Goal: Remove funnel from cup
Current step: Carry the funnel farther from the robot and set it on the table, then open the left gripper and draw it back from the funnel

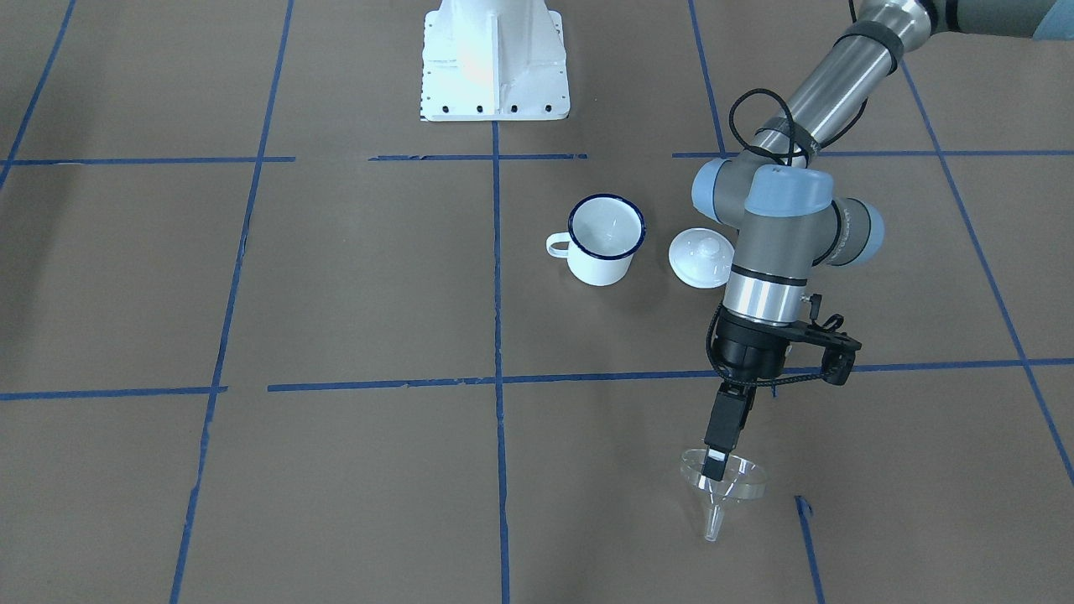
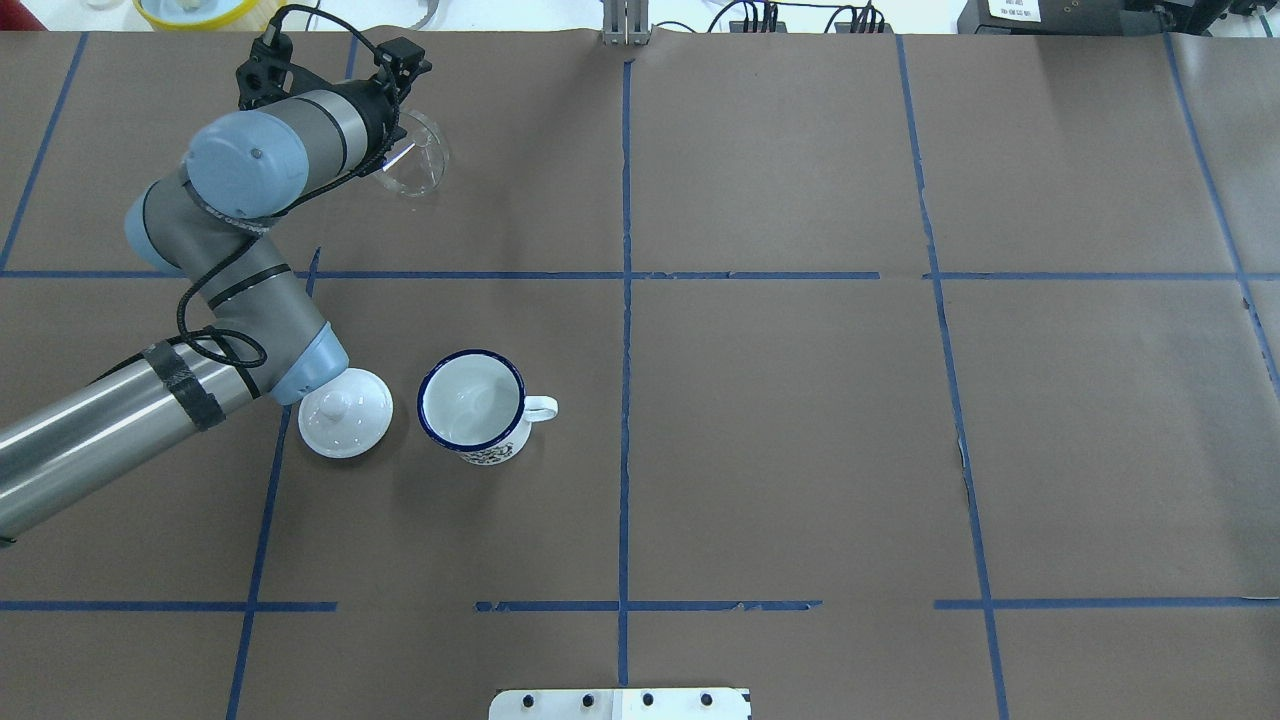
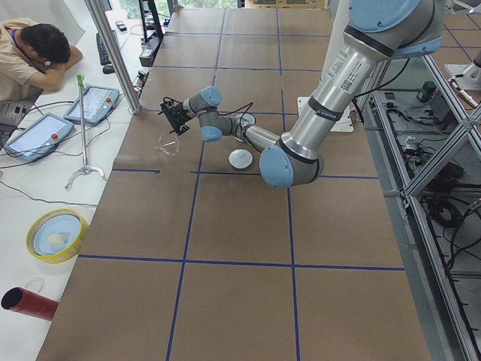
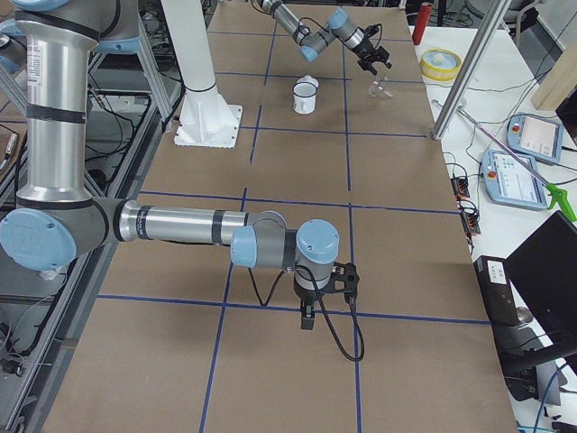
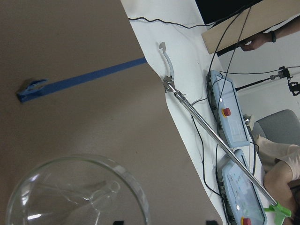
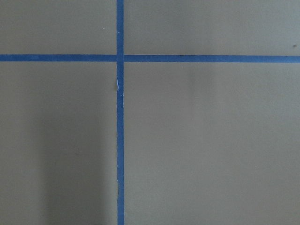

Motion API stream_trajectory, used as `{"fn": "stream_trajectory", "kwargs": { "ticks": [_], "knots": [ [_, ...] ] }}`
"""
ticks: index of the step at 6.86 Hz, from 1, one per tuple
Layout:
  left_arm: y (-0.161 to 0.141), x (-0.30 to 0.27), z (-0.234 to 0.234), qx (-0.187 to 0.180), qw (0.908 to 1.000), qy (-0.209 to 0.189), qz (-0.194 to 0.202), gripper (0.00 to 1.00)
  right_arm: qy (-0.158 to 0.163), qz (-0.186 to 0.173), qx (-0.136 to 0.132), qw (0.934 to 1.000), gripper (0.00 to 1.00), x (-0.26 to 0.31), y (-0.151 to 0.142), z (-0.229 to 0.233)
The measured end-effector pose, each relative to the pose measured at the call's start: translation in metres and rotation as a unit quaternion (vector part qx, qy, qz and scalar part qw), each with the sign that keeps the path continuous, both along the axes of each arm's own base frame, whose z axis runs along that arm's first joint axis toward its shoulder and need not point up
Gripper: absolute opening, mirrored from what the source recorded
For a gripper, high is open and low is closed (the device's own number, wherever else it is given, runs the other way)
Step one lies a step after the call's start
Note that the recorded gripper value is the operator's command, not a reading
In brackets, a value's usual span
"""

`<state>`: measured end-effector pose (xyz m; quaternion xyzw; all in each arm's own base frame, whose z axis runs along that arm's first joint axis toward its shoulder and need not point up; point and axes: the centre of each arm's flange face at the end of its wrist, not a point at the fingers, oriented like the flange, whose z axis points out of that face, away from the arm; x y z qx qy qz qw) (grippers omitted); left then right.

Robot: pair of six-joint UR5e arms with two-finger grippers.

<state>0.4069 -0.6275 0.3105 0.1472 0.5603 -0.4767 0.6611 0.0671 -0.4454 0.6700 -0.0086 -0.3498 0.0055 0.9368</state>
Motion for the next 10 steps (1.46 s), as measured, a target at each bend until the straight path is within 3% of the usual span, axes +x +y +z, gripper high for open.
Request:
{"fn": "stream_trajectory", "kwargs": {
  "ticks": [1,2,4,5,7,10],
  "knots": [
    [0.014,-0.017,-0.025,0.013,0.9967,-0.049,0.064,1.0,0.0,0.0,0.0,1.0,1.0,0.0,0.0,0.0],
    [0.03,-0.039,-0.055,0.042,0.9848,-0.103,0.133,1.0,0.0,0.0,0.0,1.0,1.0,0.0,0.0,0.0],
    [0.053,-0.096,-0.086,0.099,0.9533,-0.154,0.241,1.0,0.0,0.0,0.0,1.0,1.0,0.0,0.0,0.0],
    [0.066,-0.132,-0.078,0.098,0.9412,-0.172,0.274,1.0,0.0,0.0,0.0,1.0,1.0,0.0,0.0,0.0],
    [0.104,-0.156,-0.051,0.051,0.9245,-0.207,0.316,1.0,0.0,0.0,0.0,1.0,1.0,0.0,0.0,0.0],
    [0.15,-0.08,0.001,0.013,0.8908,-0.239,0.386,1.0,0.0,0.0,0.0,1.0,1.0,0.0,0.0,0.0]
  ]
}}
